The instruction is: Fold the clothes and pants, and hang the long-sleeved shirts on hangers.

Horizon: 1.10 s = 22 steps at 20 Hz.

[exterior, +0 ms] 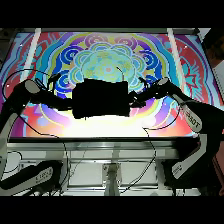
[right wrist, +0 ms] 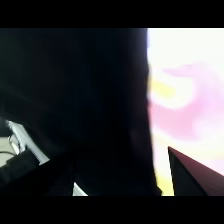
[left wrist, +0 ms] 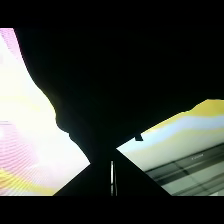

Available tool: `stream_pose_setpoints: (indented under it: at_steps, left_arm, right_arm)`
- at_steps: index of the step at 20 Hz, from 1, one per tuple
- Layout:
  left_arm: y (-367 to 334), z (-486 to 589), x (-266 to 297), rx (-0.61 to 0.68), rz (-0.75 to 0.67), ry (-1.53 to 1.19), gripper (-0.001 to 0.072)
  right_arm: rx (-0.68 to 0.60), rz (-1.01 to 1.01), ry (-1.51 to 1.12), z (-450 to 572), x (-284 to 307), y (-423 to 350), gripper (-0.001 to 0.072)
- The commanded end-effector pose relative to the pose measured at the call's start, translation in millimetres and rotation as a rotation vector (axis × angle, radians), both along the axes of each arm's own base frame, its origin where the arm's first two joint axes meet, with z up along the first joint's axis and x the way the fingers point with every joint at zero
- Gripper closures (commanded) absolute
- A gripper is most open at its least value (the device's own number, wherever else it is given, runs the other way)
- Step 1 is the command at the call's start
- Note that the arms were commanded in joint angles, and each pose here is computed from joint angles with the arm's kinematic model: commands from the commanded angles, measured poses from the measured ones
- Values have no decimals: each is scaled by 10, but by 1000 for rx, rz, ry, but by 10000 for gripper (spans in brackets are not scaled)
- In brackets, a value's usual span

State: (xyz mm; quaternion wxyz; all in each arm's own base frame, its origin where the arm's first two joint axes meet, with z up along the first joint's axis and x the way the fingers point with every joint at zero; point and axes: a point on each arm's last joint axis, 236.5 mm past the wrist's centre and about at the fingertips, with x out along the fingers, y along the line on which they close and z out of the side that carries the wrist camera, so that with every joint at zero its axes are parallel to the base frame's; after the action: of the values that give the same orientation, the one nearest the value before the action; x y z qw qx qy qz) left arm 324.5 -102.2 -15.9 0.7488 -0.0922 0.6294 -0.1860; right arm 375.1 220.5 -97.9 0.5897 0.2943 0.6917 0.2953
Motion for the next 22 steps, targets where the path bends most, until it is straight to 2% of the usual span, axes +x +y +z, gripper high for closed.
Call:
stream_pose_setpoints:
  at_steps: [1,2,5,6,7,8,14,18,22]
  left_arm:
    - [-5,4,-1,-2,-3,-2,702]
    - [-6,4,0,-2,-3,-2,702]
    - [-13,6,0,-6,-2,-1,703]
    - [-13,6,0,-6,-2,-1,702]
    - [-14,6,0,-6,-2,-1,703]
    - [-19,9,1,-9,-1,-1,702]
    - [-33,15,2,-16,1,-1,701]
    - [-31,15,4,-15,1,-2,701]
    - [-34,16,5,-16,2,-2,701]
  right_arm:
    - [16,40,15,-19,-12,96,168]
    - [34,44,7,62,24,124,311]
    - [50,61,-39,269,171,153,337]
    - [49,58,-49,298,211,155,416]
    - [40,61,-60,301,232,140,609]
    - [35,55,-63,292,251,118,698]
    - [-38,-160,-35,209,617,-516,701]
    - [-137,-361,-9,282,727,-1683,701]
    - [-249,-620,-9,545,408,-3262,701]
